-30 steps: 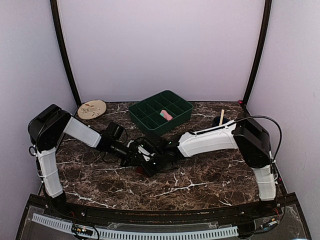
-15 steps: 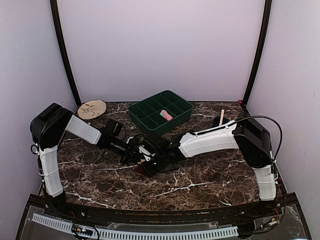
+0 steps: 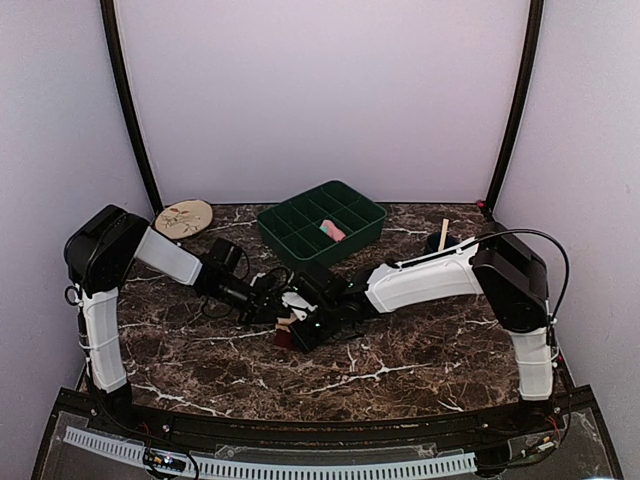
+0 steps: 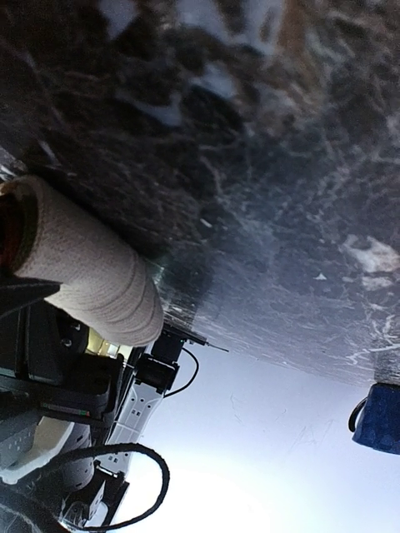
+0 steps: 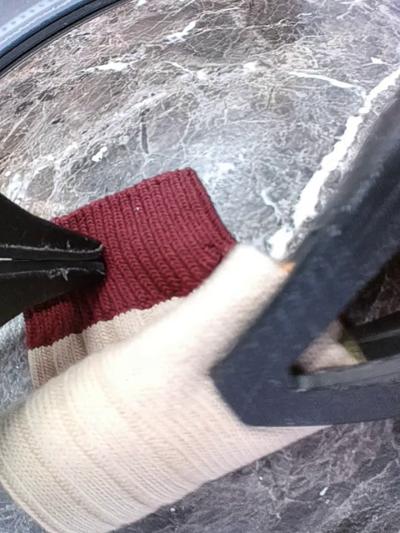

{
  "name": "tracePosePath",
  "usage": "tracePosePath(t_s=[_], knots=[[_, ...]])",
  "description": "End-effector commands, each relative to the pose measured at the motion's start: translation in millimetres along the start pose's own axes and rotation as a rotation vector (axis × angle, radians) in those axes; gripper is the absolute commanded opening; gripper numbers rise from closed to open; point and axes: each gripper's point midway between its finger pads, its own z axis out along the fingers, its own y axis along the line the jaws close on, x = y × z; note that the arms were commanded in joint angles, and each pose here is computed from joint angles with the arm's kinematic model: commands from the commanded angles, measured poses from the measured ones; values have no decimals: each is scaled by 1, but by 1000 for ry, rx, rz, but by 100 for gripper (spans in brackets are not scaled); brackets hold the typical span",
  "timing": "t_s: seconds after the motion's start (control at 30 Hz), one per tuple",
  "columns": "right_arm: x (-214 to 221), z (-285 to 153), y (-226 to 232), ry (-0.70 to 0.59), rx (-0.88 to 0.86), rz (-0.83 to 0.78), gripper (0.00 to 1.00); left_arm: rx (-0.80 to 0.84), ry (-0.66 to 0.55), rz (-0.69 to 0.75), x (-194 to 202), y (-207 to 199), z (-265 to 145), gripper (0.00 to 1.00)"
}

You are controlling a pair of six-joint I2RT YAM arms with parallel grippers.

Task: Roll the socks
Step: Roll the sock at the center of the board.

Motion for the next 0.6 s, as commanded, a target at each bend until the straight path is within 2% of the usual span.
tracePosePath(t_s=[0.0,0.57], knots=[[84,12,-41,280,118,36,0,16,-13,65,-11,-8,-10,0],[76,10,-41,271,118,59,0,-49,2,82,-6,17,-13,0]])
